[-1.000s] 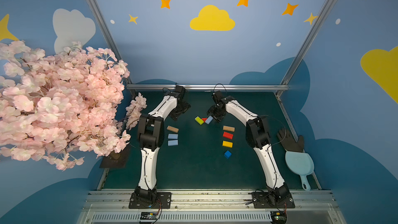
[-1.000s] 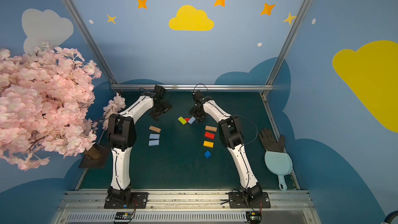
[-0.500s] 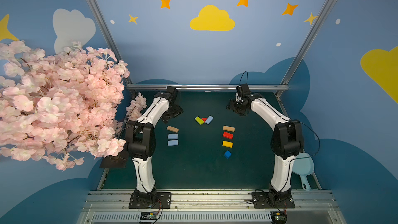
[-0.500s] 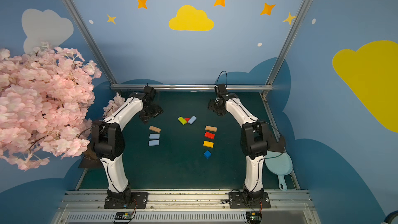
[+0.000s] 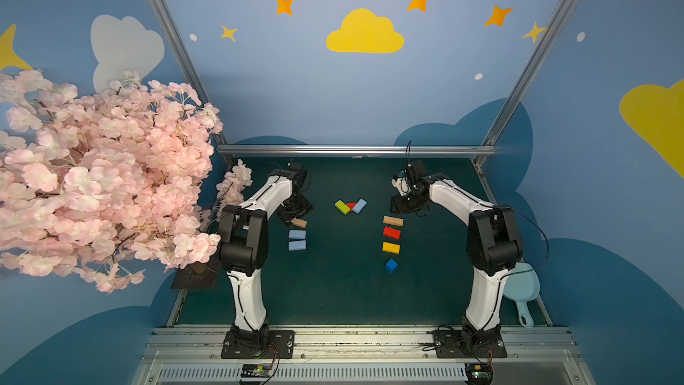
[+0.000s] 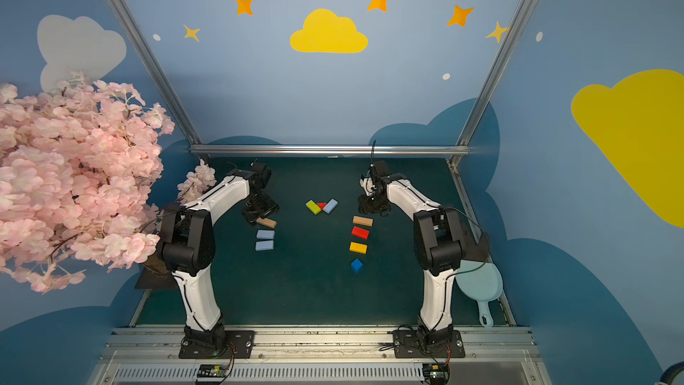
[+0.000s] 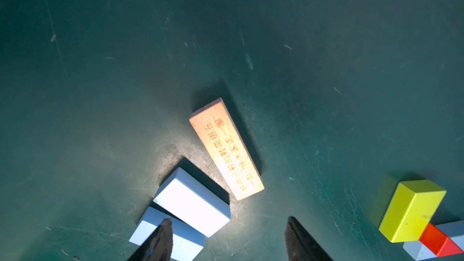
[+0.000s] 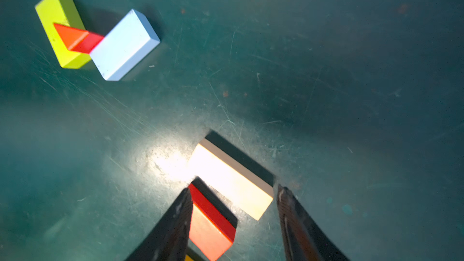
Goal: Assemble a heart with building blocks
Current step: Pick up the building block from the center of the board.
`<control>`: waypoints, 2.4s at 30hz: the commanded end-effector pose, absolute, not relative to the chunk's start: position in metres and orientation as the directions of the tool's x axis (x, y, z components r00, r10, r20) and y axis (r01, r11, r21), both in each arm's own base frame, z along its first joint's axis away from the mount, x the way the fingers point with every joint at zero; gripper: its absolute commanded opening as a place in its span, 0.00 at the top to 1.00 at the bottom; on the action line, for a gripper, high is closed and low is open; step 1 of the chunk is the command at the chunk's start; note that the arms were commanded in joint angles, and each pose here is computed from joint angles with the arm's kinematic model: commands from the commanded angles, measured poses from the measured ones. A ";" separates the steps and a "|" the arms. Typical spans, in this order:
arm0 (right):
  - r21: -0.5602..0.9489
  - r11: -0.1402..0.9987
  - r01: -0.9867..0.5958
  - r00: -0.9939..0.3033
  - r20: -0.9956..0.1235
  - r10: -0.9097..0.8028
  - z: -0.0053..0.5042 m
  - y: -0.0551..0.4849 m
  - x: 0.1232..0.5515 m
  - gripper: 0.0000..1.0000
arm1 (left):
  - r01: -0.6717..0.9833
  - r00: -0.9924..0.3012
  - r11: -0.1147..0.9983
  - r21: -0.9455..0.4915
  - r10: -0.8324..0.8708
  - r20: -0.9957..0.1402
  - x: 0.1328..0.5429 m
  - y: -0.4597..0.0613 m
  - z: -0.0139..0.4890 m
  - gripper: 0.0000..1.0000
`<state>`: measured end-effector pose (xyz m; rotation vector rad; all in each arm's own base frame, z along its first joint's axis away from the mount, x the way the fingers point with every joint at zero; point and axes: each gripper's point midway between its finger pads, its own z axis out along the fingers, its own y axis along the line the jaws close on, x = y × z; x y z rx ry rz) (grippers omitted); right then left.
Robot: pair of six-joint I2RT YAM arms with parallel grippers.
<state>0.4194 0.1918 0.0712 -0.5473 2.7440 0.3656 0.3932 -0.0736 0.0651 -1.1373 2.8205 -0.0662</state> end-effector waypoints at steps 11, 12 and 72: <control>0.058 0.782 -0.620 -0.762 -0.280 -0.583 0.056 0.188 0.410 0.38 | -0.713 -0.699 0.701 -0.023 -0.713 -0.044 0.395 -0.087 0.035 0.34; 0.055 0.776 -0.629 -0.756 -0.280 -0.592 0.055 0.189 0.408 0.38 | -0.713 -0.699 0.701 -0.019 -0.713 -0.043 0.395 -0.088 0.033 0.33; -0.128 0.686 -0.717 -0.684 -0.061 -0.727 -0.004 0.171 0.399 0.89 | -0.618 -0.785 0.775 0.134 -0.619 -0.041 0.385 -0.062 -0.002 0.84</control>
